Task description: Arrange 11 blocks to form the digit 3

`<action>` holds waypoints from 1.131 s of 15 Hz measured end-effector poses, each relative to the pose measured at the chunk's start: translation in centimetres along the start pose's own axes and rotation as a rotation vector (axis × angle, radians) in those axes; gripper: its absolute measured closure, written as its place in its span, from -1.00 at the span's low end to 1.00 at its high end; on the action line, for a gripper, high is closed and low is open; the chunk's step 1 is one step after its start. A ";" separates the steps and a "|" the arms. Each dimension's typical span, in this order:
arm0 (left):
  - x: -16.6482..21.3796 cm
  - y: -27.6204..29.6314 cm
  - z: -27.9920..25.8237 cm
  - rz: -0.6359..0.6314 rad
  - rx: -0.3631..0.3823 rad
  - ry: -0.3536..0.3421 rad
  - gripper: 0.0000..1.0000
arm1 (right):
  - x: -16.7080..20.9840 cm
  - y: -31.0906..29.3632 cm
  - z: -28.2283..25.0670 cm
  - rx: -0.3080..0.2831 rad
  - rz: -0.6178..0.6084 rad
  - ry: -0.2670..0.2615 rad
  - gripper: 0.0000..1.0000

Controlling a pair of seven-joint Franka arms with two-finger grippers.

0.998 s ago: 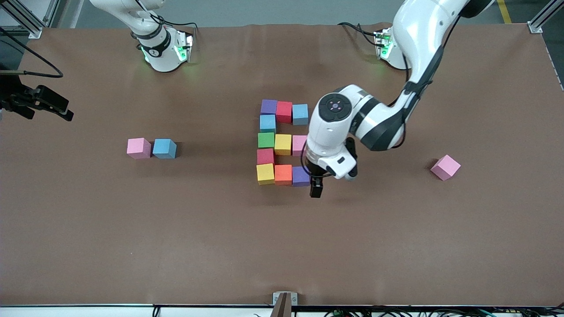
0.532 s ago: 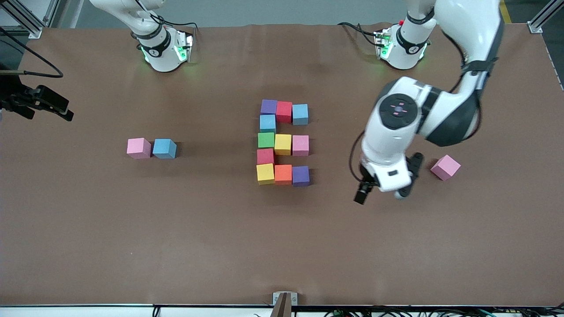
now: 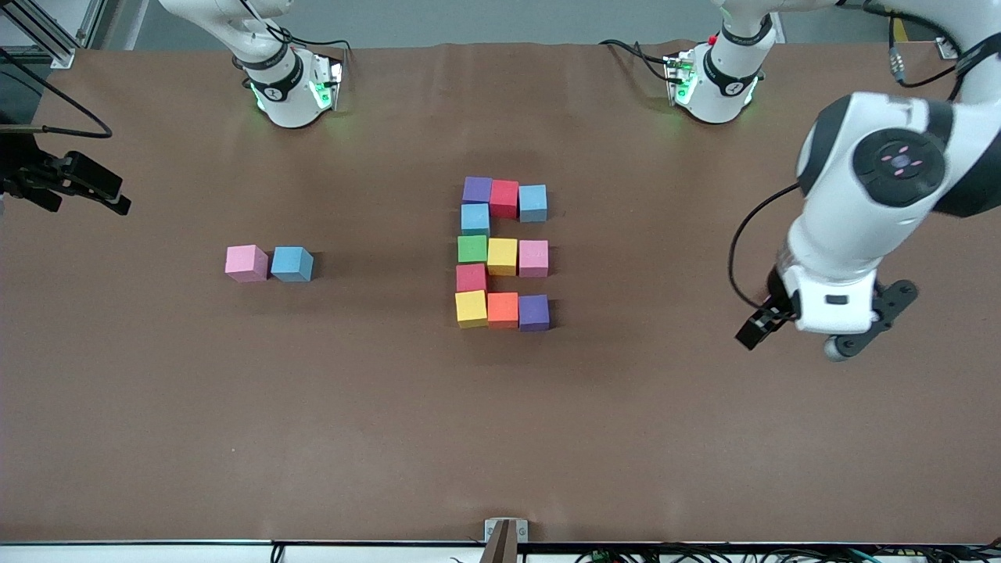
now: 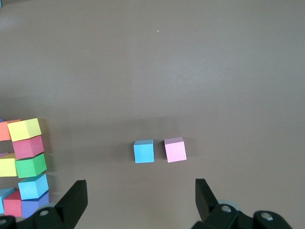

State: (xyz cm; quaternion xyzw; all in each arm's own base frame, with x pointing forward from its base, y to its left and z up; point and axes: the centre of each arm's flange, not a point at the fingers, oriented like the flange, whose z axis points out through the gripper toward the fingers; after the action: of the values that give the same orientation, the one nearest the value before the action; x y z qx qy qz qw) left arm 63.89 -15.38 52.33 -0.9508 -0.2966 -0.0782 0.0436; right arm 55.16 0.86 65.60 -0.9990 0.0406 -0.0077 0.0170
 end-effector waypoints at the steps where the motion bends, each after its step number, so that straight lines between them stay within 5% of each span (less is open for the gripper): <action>1: 0.6 -1.2 -0.9 0.032 -0.002 -0.011 -1.00 | 0.0 0.0 0.0 0.000 0.000 0.000 -1.00; 17: 1.7 -15.2 -12.9 0.507 0.040 -0.202 -1.00 | 0.0 0.0 0.0 0.000 0.000 0.000 -1.00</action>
State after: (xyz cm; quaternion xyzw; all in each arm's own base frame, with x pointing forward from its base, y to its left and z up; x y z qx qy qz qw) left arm 55.05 -3.63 65.91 -0.9966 -0.0532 0.0361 0.0507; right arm 55.16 0.87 65.60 -0.9990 0.0405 -0.0077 0.0170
